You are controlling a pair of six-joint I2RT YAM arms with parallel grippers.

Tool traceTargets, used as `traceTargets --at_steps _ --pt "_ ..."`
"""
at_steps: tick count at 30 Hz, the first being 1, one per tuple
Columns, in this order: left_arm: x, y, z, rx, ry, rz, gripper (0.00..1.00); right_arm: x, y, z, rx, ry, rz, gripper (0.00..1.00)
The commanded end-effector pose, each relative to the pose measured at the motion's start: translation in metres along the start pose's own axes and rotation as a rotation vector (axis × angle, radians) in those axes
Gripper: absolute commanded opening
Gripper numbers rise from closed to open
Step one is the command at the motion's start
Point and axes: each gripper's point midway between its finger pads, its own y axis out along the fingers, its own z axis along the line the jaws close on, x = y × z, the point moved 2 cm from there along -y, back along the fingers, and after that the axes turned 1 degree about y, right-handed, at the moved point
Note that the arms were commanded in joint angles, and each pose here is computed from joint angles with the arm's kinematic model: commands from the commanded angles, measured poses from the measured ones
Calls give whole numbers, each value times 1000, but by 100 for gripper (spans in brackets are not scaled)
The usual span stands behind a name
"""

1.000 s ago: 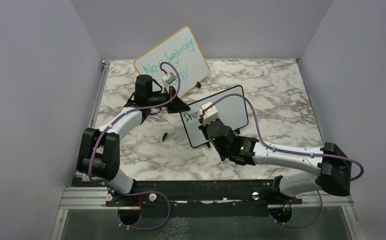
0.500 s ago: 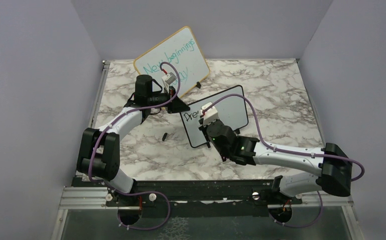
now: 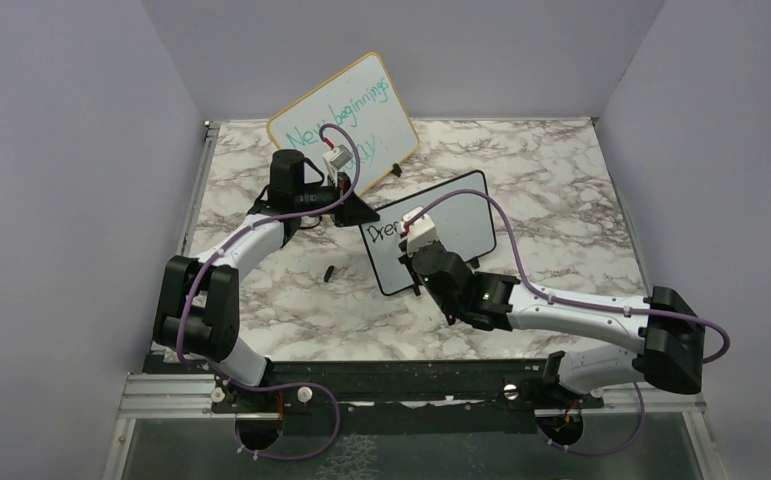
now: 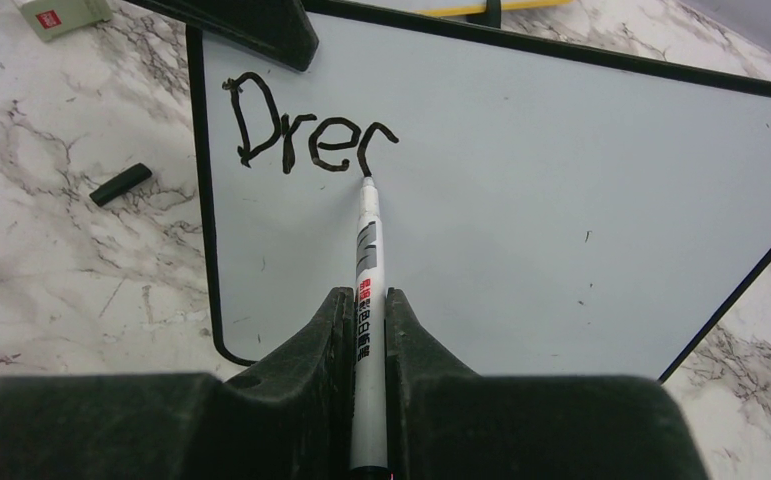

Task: Write a sentence on the whiteboard

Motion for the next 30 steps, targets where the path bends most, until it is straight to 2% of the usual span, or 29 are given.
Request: traceTargets --at_steps 1,18,30 --pt "-11 1 -1 -14 -30 33 0 -6 -4 -10 -32 -12 18 0" --pt "-10 1 -2 -18 -27 32 0 19 4 -15 -69 17 -74 0" --pt "-10 1 -2 -20 -26 32 0 20 7 -12 -51 15 -71 0"
